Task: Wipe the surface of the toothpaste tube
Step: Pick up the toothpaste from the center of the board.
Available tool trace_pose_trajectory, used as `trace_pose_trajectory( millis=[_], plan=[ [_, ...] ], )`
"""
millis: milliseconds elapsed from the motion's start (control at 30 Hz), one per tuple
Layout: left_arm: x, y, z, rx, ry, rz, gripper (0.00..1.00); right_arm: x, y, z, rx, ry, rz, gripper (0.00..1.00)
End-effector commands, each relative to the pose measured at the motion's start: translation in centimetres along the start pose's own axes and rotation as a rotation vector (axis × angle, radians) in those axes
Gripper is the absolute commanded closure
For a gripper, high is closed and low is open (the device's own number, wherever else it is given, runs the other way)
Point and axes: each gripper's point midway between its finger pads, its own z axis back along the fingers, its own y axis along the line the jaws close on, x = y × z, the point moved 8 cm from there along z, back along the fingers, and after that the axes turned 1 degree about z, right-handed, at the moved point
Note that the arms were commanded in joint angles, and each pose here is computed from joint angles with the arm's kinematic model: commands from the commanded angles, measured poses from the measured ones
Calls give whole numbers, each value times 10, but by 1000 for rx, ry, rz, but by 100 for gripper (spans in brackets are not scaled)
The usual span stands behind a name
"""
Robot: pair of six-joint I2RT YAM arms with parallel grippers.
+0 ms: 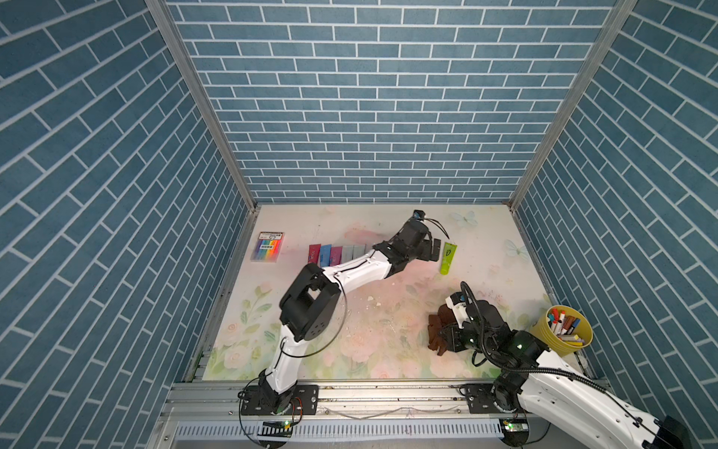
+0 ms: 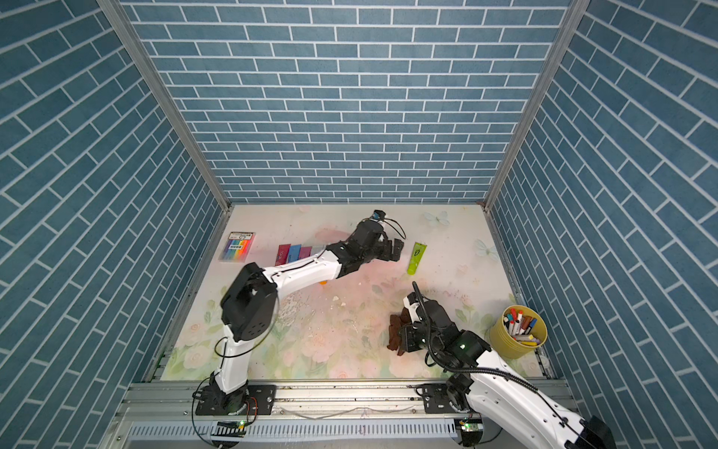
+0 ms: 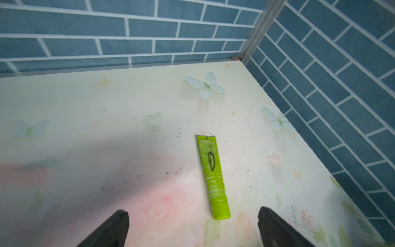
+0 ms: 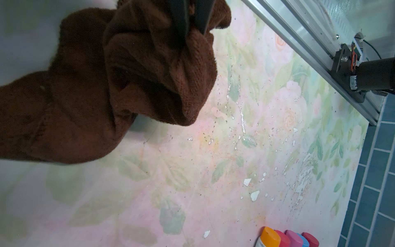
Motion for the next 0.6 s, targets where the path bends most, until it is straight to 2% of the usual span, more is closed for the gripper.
trace_pose_trajectory(
  millis=[0,367,567],
  plan=[
    [-8,-17,-20,-44,47,-37,0,-6,0,4,23,-5,-12,100],
    [-55,-13,-67,-37,144,-17,0,-6,2,8,47,-27,-5,100],
    [-76,-9,-84,23,214,-29,1,-5,2,7,47,-21,-4,100]
  ],
)
